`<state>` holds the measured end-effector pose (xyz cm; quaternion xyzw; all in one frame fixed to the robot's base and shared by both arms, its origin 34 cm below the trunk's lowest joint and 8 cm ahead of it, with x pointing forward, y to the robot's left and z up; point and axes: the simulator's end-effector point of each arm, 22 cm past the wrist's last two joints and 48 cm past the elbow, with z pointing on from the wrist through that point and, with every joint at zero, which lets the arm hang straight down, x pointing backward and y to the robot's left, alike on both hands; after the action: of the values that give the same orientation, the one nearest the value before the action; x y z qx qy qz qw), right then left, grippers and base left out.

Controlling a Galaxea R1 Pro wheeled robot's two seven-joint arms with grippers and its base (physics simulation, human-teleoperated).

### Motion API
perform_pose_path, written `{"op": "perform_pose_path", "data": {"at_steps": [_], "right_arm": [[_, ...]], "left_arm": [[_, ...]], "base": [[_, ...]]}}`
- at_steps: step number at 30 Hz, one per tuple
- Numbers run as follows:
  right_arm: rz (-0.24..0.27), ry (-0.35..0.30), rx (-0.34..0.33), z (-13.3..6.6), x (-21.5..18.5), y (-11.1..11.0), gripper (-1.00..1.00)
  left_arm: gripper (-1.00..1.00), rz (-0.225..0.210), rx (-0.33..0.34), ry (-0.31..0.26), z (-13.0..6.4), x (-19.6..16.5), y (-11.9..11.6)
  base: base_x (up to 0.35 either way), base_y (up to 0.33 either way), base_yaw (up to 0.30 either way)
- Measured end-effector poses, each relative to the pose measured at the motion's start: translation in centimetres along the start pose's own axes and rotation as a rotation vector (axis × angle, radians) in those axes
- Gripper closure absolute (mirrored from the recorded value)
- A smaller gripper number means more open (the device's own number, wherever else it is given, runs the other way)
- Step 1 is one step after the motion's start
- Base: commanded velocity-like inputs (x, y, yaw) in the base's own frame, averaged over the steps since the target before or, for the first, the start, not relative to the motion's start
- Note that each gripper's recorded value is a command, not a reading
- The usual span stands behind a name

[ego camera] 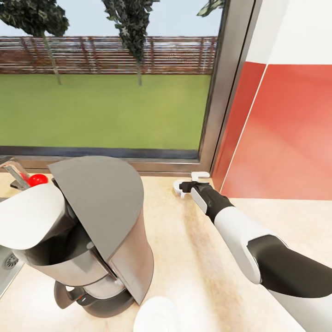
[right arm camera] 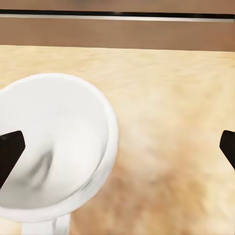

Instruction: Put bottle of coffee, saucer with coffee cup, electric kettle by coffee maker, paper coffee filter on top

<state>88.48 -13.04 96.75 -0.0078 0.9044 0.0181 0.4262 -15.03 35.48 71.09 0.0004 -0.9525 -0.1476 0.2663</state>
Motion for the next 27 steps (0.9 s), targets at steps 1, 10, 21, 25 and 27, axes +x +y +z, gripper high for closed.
{"op": "perform_pose_path", "data": {"at_steps": [1, 10, 21, 25, 27], "right_arm": [[0.000, 0.002, 0.000, 0.1, 0.1, 0.0, -1.00], [0.000, 0.008, 0.000, 0.4, 0.5, 0.0, -1.00], [0.001, 0.019, 0.000, 0.9, 1.2, 0.0, -1.00], [0.001, 0.019, 0.000, 0.9, 1.2, 0.0, -1.00], [0.000, 0.024, 0.001, 0.9, 1.4, -0.1, -1.00]], "left_arm": [[-1.00, 0.000, 0.000, 0.002, 0.0, 0.1, 0.0], [-1.00, 0.002, -0.001, 0.008, -0.1, 0.3, 0.0], [-1.00, 0.005, -0.001, 0.018, -0.1, 0.7, 0.1], [-1.00, 0.005, -0.002, 0.018, -0.1, 0.7, 0.1], [-1.00, 0.005, -0.002, 0.019, -0.1, 0.8, 0.1]], "base": [[0.000, 0.000, 0.000], [0.000, 0.000, 0.000], [0.000, 0.000, 0.000], [0.000, 0.000, 0.000], [0.000, 0.000, 0.000]]}}
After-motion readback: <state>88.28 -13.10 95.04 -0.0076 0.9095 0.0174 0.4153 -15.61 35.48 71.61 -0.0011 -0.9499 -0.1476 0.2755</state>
